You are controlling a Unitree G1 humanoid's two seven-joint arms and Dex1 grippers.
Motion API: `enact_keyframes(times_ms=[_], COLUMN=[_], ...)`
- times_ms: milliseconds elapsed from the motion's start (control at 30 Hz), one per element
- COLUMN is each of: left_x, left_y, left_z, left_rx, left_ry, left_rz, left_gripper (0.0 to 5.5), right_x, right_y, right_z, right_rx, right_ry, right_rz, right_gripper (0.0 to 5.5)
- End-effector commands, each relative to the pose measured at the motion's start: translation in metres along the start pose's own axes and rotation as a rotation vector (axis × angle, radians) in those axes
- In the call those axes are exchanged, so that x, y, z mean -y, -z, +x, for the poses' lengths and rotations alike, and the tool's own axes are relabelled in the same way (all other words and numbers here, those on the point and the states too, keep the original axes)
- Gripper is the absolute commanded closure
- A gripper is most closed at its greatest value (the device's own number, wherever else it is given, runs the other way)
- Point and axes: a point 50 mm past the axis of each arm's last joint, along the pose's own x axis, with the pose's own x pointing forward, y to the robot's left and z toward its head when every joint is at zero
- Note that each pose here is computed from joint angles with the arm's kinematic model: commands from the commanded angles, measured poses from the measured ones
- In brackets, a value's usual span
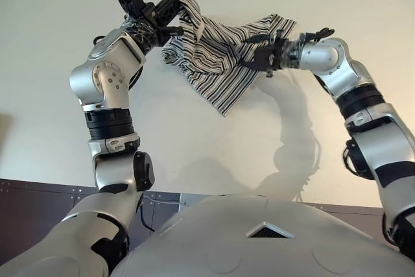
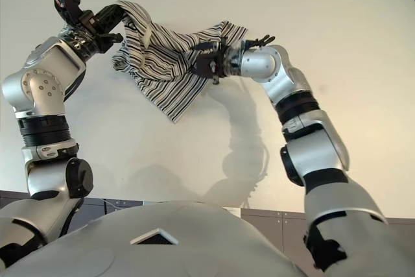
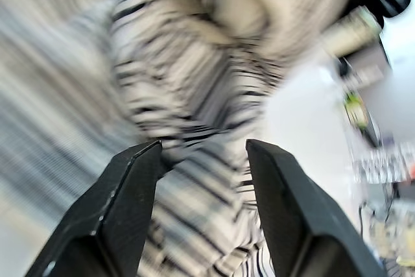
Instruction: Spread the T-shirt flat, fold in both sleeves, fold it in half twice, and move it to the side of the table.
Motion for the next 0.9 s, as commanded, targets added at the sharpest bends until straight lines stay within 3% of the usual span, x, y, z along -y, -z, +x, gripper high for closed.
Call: enact_keyframes(times_ms=[33, 167, 333, 567, 800, 900], left_x=[0.000, 0.002, 0.001, 0.003, 0.005, 0.003], left_y=[-0.004, -0.001, 0.000, -0.001, 0.001, 0.001], left_z=[0.000, 0.002, 0.001, 0.006, 0.010, 0.002], left_rx=[0.014, 0.008, 0.000, -0.016, -0.025, 0.014], left_ry=[-0.012, -0.006, -0.004, 0.018, 0.023, -0.003], left_rz=[0.016, 0.012, 0.012, 0.021, 0.025, -0.006], left_gripper=[5.40, 5.40, 5.40, 5.40, 5.40, 5.40], right_x=[-0.005, -0.001, 0.020, 0.001, -0.005, 0.021], right_y=[-0.012, -0.010, -0.004, 0.003, 0.002, 0.008], right_z=[0.004, 0.016, 0.009, 0.017, 0.019, -0.009], right_rx=[0.048, 0.017, -0.001, -0.033, -0.011, 0.010], right_ry=[-0.061, 0.015, 0.126, 0.121, 0.102, 0.220], right_rz=[-0.246, -0.268, -0.189, -0.114, -0.173, 0.076], right_gripper=[3.09, 3.09, 3.09, 3.09, 3.09, 3.09])
